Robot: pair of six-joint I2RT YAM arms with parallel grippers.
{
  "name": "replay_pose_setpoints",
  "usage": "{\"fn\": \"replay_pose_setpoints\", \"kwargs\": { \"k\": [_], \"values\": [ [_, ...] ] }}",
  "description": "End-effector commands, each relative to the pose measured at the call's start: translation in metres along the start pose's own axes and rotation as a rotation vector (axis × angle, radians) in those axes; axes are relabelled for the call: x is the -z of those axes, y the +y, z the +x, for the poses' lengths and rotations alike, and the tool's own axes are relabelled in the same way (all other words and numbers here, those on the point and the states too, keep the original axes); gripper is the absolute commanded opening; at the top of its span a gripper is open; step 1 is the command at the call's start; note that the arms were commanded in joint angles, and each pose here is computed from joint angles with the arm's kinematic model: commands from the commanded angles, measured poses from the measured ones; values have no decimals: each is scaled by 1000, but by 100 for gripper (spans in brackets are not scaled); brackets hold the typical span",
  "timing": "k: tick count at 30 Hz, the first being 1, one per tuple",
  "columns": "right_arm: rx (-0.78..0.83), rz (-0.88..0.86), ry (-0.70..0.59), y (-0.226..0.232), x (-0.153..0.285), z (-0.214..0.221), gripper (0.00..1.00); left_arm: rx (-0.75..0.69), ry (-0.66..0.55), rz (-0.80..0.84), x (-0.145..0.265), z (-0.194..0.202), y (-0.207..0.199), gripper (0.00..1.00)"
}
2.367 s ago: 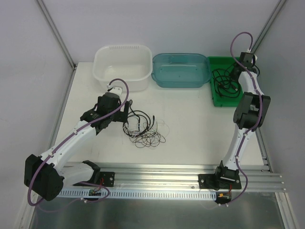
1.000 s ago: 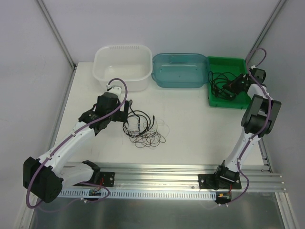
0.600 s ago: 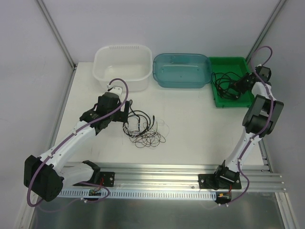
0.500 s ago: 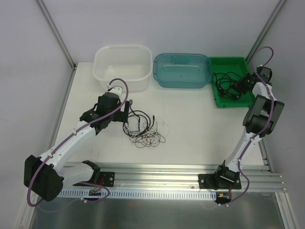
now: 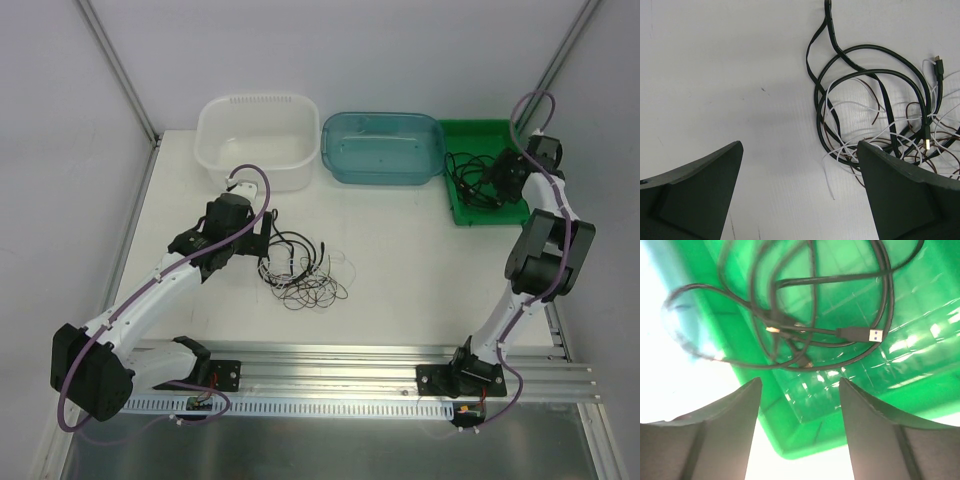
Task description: Untangle the cables
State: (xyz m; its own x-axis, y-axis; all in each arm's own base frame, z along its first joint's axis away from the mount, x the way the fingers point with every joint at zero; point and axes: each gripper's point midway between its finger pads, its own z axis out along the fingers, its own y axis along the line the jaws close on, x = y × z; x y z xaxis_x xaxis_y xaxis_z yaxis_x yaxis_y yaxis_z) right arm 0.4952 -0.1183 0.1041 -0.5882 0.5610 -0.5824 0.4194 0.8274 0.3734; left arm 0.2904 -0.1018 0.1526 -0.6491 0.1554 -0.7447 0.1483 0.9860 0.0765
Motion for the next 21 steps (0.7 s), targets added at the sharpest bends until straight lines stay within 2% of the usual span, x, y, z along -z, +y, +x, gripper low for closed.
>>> {"fn": "replay_pose_setpoints", "kwargs": {
  "k": [1,6,8,11,16,21],
  "values": [
    [222,123,-205,25,63,-42,67,14,-34,-4,7,-15,3,99],
    [384,250,-305,45,89,-49,69,15,-38,-6,8,-16,3,99],
    [445,226,-328,69,90,-50,67,15,-40,-10,8,-16,4,99],
    [481,103,-247,94,68,-36,59,13,-40,-13,9,-16,5,99],
    [525,13,-171,117,24,-25,43,9,-37,-22,7,-15,6,99],
    [562,-96,-92,132,-10,-9,37,2,-28,-26,5,-13,7,99]
  ]
}}
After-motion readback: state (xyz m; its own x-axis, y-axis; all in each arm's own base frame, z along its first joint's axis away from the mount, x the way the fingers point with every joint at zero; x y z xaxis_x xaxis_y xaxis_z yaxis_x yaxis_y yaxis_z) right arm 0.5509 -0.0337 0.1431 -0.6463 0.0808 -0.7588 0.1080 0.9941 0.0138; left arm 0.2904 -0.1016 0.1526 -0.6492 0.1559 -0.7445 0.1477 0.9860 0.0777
